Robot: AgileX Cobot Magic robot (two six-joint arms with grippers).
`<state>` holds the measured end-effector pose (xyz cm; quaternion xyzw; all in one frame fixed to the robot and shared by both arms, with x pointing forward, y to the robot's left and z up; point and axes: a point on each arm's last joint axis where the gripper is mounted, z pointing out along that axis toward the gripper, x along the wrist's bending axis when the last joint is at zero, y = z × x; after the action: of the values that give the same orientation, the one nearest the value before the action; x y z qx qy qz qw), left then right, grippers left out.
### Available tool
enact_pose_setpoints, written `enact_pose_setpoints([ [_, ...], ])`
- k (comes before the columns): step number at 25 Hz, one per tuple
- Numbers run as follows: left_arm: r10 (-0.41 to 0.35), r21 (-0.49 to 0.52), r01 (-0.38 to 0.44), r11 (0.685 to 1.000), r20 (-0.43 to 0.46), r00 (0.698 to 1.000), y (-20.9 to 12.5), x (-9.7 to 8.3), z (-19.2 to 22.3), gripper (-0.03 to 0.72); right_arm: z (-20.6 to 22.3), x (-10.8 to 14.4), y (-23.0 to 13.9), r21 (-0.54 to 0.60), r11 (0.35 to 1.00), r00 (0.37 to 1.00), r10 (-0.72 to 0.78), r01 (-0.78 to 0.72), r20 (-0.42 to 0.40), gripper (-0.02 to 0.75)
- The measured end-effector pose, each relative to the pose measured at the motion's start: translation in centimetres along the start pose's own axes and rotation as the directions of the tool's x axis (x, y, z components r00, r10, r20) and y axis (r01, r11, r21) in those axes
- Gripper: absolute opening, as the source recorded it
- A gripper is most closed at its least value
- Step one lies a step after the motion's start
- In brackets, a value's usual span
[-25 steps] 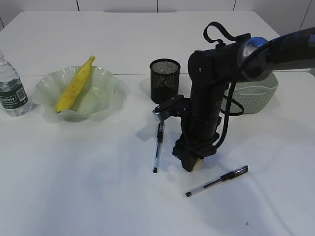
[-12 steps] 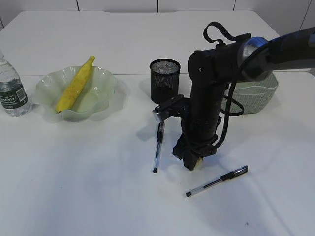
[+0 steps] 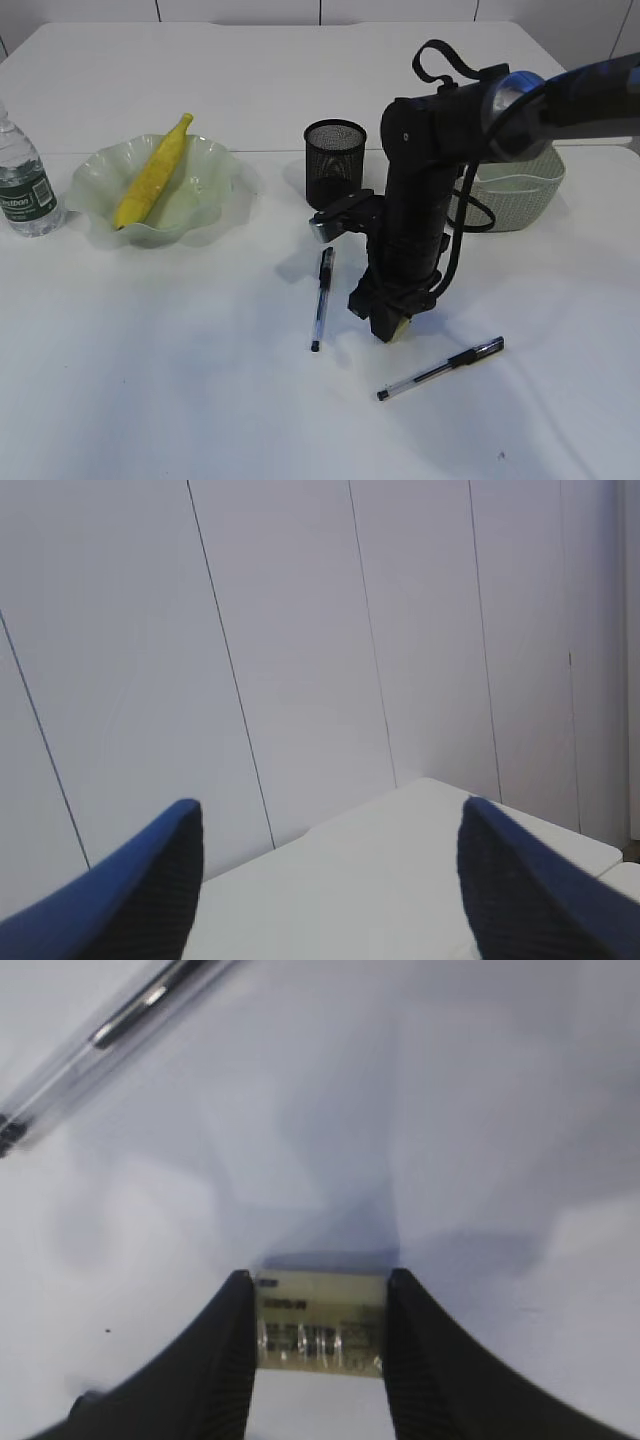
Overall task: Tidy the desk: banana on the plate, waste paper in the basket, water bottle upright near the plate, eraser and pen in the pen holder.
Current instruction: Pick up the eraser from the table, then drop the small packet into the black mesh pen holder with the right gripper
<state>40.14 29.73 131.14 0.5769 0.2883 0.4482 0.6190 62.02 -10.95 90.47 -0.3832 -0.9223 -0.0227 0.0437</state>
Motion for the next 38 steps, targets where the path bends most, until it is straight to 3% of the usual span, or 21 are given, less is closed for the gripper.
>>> enact_pose_setpoints([
  [10, 0.0, 0.0, 0.0, 1.0, 0.0, 1.0, 0.0, 0.0, 0.0, 0.558, -3.3, -0.3, 1.9, -0.081, 0.997, 1.0, -0.007, 0.009, 0.027, 0.287],
  [18, 0.0, 0.0, 0.0, 1.0, 0.0, 1.0, 0.0, 0.0, 0.0, 0.557, -8.0, -0.7, 4.3, -0.237, 0.971, 0.996, -0.01, 0.029, 0.084, 0.287],
  [28, 0.0, 0.0, 0.0, 1.0, 0.0, 1.0, 0.0, 0.0, 0.0, 0.557, -13.9, -1.3, 7.1, -0.535, 0.844, 0.981, 0.065, 0.043, 0.182, 0.286],
  [38, 0.0, 0.001, 0.0, 1.0, 0.0, 1.0, 0.0, 0.0, 0.0, 0.557, -15.2, -3.7, 7.7, -0.696, 0.718, 0.957, 0.214, -0.019, 0.194, 0.286],
])
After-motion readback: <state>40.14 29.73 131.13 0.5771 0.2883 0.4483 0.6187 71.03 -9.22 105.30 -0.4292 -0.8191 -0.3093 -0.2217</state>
